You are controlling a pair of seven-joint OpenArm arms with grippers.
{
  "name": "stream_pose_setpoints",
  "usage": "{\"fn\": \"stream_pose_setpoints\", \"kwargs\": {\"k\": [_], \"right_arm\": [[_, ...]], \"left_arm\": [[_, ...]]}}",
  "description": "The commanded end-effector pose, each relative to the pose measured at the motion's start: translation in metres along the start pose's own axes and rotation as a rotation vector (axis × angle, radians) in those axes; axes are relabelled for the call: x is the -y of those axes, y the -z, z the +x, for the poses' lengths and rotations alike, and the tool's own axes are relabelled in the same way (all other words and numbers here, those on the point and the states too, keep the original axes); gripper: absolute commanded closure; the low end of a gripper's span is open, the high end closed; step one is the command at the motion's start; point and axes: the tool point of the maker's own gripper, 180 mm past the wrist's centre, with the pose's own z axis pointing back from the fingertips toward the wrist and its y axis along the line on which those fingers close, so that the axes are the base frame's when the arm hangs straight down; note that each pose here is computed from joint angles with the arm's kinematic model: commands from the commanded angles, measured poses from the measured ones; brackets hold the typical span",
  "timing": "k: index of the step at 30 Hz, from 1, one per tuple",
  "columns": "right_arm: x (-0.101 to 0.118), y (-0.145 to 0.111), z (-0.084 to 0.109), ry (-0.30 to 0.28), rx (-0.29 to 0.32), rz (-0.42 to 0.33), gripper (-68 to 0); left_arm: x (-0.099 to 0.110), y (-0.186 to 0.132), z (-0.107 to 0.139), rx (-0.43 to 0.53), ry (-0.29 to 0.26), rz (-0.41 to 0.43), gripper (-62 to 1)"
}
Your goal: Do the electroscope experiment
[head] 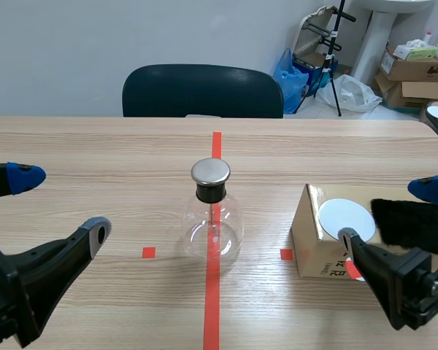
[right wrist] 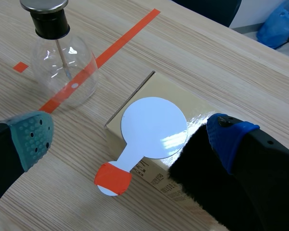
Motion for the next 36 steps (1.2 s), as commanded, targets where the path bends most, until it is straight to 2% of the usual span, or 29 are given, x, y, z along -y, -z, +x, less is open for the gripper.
{"fn": "stream_pose_setpoints", "kwargs": {"k": [1,26,32,36], "right_arm": [[0.004,0.0,0.014,0.007,0.052,-0.01,-67.9],[0.005,0.0,0.014,0.006,0.05,-0.01,-67.9],[0.003,0.0,0.009,-0.043,0.027,-0.006,-67.9],[-0.003,-0.002,0.004,-0.134,-0.009,0.012,-67.9]], "left_arm": [[0.003,0.0,0.01,0.04,-0.009,-0.006,-62.3],[0.003,0.001,0.01,0.041,-0.01,-0.004,-62.3],[0.003,0.001,0.01,0.041,-0.01,-0.004,-62.3],[0.003,0.001,0.01,0.041,-0.01,-0.004,-62.3]]}}
